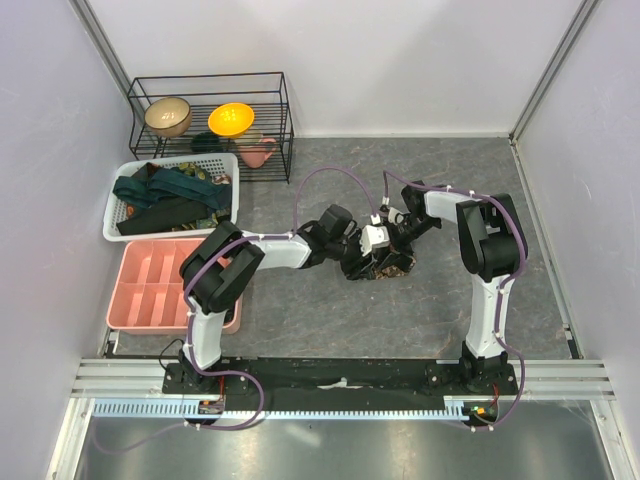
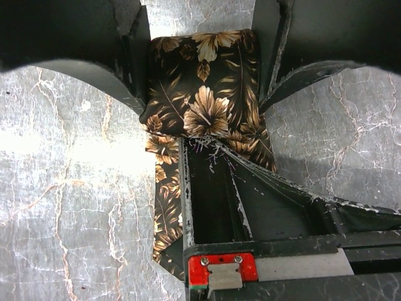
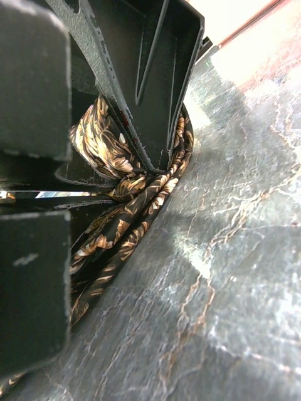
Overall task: Roll the ties
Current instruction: Roll the tie at the center of the board.
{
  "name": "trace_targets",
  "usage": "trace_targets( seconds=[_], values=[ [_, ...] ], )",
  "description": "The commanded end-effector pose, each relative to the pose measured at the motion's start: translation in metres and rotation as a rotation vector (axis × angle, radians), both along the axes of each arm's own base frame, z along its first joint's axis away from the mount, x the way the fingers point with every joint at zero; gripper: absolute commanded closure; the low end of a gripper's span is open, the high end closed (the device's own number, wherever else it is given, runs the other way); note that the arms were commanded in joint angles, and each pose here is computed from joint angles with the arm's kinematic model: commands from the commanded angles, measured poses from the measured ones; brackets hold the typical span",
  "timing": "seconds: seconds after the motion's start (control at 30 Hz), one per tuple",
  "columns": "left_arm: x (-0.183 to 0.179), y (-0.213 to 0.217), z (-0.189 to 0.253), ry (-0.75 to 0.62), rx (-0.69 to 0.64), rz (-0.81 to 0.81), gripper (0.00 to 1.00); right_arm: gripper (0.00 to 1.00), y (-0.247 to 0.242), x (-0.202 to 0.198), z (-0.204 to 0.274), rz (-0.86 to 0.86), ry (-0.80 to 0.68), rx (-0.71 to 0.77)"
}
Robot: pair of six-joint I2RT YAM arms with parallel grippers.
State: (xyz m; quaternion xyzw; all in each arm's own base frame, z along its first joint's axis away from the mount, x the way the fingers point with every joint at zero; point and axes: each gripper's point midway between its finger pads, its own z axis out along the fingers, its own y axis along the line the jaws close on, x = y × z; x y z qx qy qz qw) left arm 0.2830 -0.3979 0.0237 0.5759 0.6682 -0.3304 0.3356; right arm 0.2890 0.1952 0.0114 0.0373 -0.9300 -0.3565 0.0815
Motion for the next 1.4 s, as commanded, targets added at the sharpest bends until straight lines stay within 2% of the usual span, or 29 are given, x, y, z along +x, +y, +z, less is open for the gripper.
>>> trace_targets(
  seconds=[0.0,0.1,0.13,0.17,0.27,0.43,0.57,0.87,1.07,1.23,1.37],
  values=[
    [0.006,0.006,-0.018,-0.057,0.106,0.046,0.53,1.00,-0.007,0.011,-0.057,0.055,-0.108,-0.151],
    [0.008,0.021,-0.030,-0.095,0.216,0.051,0.64,1.00,-0.005,0.010,-0.051,0.064,-0.108,-0.133],
    [0.008,0.025,-0.033,-0.091,0.255,0.044,0.71,0.99,-0.004,0.011,-0.047,0.079,-0.121,-0.122],
    [0.002,0.035,-0.040,-0.066,0.312,0.036,0.75,0.93,-0.005,0.013,-0.043,0.082,-0.127,-0.111],
    [-0.001,0.053,-0.051,-0.051,0.425,0.010,0.86,0.85,-0.005,0.014,-0.027,0.087,-0.139,-0.093],
    [-0.008,0.056,-0.052,0.017,0.501,-0.012,0.95,0.69,-0.007,0.018,-0.005,0.079,-0.137,-0.033],
    [-0.009,0.063,-0.058,0.040,0.569,-0.024,0.96,0.62,-0.016,0.023,0.019,0.071,-0.141,0.030],
    [-0.009,0.060,-0.058,0.040,0.566,-0.048,0.97,0.50,-0.003,0.017,0.062,0.030,-0.123,0.250],
    [-0.009,0.060,-0.060,0.040,0.568,-0.059,0.97,0.46,0.007,0.023,0.068,0.020,-0.133,0.310],
    [-0.010,0.058,-0.060,0.046,0.560,-0.063,0.96,0.46,0.013,0.018,0.056,0.051,-0.118,0.270],
    [-0.010,0.058,-0.059,0.047,0.563,-0.069,0.96,0.45,0.012,0.014,0.062,0.058,-0.113,0.296]
  ],
)
